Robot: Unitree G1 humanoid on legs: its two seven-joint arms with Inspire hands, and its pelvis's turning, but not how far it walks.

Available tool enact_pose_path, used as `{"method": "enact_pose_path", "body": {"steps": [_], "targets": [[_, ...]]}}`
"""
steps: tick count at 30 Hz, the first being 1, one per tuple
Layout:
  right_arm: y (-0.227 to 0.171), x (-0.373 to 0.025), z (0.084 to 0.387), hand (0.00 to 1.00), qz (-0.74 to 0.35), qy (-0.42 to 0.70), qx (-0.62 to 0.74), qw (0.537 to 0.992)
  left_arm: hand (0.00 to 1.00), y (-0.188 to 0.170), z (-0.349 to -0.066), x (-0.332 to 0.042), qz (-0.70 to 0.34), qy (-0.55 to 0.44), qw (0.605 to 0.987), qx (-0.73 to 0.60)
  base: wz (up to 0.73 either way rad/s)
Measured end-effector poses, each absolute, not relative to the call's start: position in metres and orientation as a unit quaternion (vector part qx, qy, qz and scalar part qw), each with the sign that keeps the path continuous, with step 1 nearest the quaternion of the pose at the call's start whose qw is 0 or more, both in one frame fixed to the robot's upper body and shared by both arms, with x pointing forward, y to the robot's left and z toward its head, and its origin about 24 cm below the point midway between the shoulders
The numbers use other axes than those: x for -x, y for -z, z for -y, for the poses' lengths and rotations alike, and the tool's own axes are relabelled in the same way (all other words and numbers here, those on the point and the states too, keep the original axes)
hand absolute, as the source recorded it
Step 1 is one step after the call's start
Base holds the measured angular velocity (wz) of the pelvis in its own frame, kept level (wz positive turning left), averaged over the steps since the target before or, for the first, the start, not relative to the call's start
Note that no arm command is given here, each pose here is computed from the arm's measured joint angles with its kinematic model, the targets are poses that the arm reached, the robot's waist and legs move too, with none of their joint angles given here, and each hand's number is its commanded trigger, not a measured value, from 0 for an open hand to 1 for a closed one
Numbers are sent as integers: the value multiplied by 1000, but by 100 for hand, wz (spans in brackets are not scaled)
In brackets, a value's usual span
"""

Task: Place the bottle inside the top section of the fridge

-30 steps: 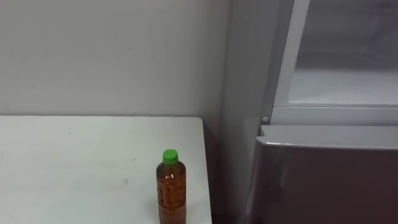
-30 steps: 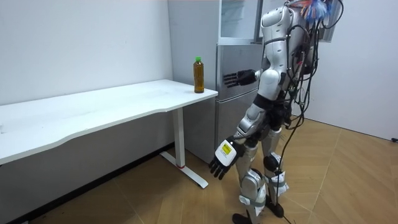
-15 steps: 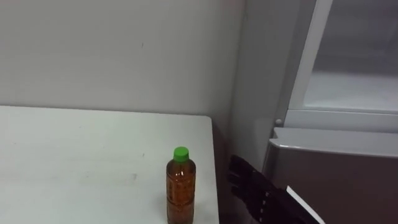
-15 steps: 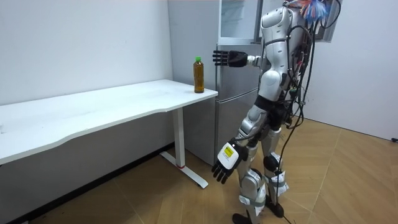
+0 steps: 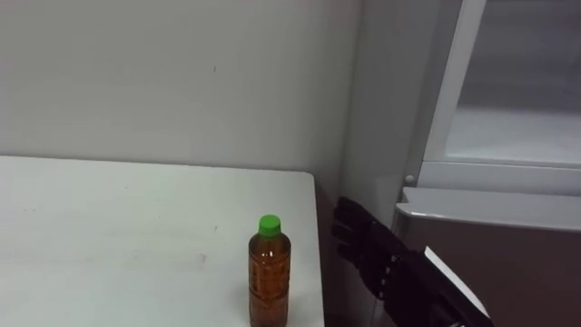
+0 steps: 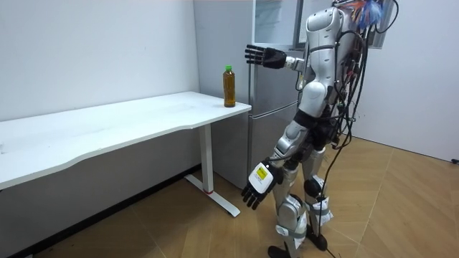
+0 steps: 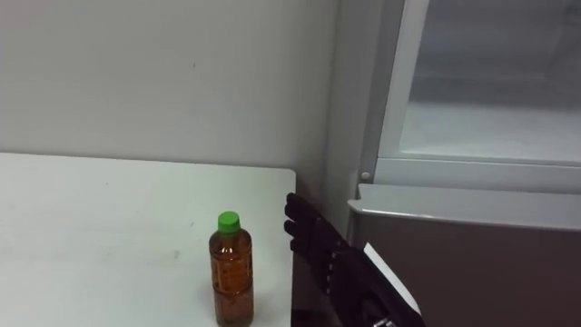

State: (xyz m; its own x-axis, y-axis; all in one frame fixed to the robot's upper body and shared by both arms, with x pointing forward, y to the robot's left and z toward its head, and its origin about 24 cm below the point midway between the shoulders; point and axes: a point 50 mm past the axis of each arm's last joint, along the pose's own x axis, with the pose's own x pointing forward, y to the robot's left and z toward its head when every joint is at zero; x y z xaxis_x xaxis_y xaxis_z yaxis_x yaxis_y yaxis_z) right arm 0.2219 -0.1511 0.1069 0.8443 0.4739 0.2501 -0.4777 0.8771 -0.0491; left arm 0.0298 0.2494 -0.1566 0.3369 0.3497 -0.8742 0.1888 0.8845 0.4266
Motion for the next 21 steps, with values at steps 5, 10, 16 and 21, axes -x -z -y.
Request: {"method": "enact_pose_path", "body": {"steps": [5, 10, 16, 21], "targets": [[-111, -225, 150, 0, 138, -242, -11, 960, 0, 157, -250, -26, -582, -52, 777, -234, 0], [-111, -225, 149, 0, 137, -234, -18, 962, 0, 158, -249, -25, -587, -48, 774, -231, 2], [-111, -226, 145, 0, 137, -236, -34, 962, 0, 158, -250, -25, -592, -48, 770, -232, 7], [-114, -231, 145, 0, 142, -218, -36, 965, 0, 158, -250, -25, -594, -49, 769, -232, 8]]}}
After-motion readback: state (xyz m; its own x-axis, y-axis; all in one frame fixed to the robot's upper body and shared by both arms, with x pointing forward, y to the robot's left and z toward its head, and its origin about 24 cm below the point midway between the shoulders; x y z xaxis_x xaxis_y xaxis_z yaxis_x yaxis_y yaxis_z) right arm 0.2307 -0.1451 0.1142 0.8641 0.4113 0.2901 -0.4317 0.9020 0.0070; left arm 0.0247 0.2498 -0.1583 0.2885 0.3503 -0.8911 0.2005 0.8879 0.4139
